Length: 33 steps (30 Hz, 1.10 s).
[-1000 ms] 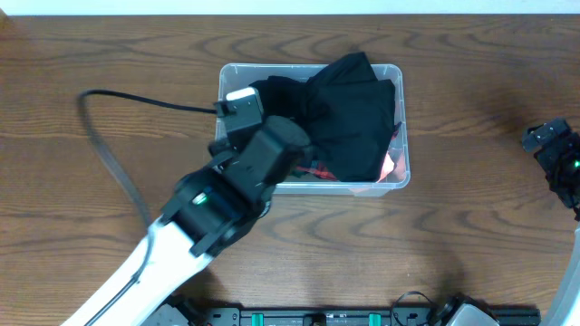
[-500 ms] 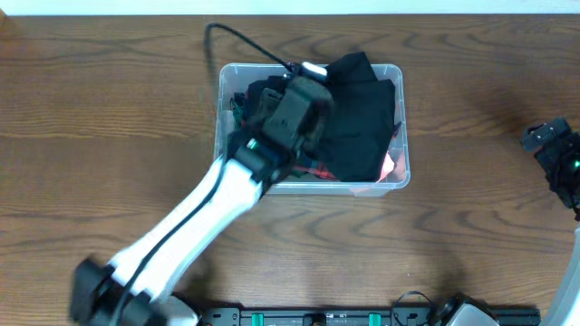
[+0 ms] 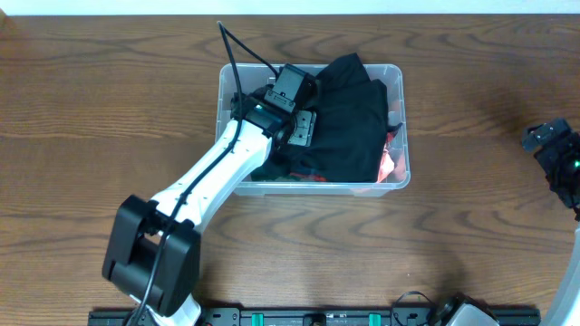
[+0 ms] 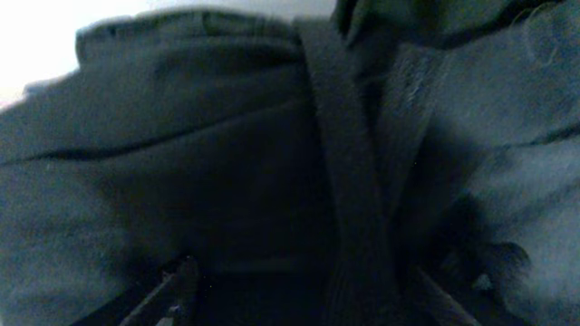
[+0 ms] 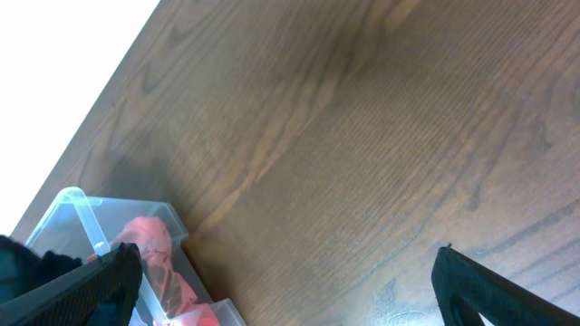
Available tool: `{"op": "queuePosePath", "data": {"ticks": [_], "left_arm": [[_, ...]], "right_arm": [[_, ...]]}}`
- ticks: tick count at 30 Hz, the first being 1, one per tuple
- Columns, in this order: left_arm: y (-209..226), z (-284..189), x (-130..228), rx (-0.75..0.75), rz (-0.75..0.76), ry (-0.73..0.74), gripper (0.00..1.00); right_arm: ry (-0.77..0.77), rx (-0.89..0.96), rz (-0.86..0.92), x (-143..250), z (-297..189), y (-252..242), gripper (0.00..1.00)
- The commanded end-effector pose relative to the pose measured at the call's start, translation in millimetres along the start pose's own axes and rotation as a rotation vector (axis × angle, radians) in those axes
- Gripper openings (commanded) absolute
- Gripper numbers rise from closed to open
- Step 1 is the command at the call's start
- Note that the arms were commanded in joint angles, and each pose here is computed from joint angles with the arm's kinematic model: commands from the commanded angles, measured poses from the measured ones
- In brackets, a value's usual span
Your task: Pack container
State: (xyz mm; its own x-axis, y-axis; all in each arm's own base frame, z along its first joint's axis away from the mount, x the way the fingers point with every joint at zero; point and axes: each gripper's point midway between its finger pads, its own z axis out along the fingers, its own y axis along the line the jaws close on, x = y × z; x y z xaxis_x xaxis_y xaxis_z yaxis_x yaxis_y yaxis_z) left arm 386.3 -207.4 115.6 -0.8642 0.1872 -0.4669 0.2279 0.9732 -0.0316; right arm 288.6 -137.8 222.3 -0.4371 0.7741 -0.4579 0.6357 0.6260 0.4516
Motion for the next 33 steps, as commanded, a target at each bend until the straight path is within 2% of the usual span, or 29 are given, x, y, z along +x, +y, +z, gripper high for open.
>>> {"op": "queuePosePath", "data": {"ticks": [1, 4, 7, 9, 15, 20, 26, 33], "left_arm": [[1, -48, -6, 0.016, -0.028, -0.034, 0.79], [19, -111, -28, -0.022, -0.055, -0.168, 0.88], [51, -174, -32, -0.094, -0.102, -0.291, 0.94], [77, -215, -23, -0.148, -0.143, -0.361, 0.98], [112, -288, 18, -0.183, -0.204, -0.464, 0.98], [122, -319, 61, -0.179, -0.206, -0.473, 0.98], [130, -340, 89, -0.171, -0.212, -0.506, 0.98], [144, -328, 153, -0.247, -0.161, -0.284, 0.98]], "right_arm": [[0.001, 0.0, -0.008, -1, 0, -1, 0.99], [0.001, 0.0, -0.008, -1, 1, -1, 0.99], [0.001, 0.0, -0.008, -1, 1, -1, 0.99], [0.001, 0.0, -0.008, -1, 1, -1, 0.99], [0.001, 0.0, -0.008, -1, 1, -1, 0.99], [0.002, 0.0, -0.007, -1, 1, -1, 0.99], [0.002, 0.0, -0.007, -1, 1, -1, 0.99], [0.002, 0.0, -0.007, -1, 1, -1, 0.99]]}}
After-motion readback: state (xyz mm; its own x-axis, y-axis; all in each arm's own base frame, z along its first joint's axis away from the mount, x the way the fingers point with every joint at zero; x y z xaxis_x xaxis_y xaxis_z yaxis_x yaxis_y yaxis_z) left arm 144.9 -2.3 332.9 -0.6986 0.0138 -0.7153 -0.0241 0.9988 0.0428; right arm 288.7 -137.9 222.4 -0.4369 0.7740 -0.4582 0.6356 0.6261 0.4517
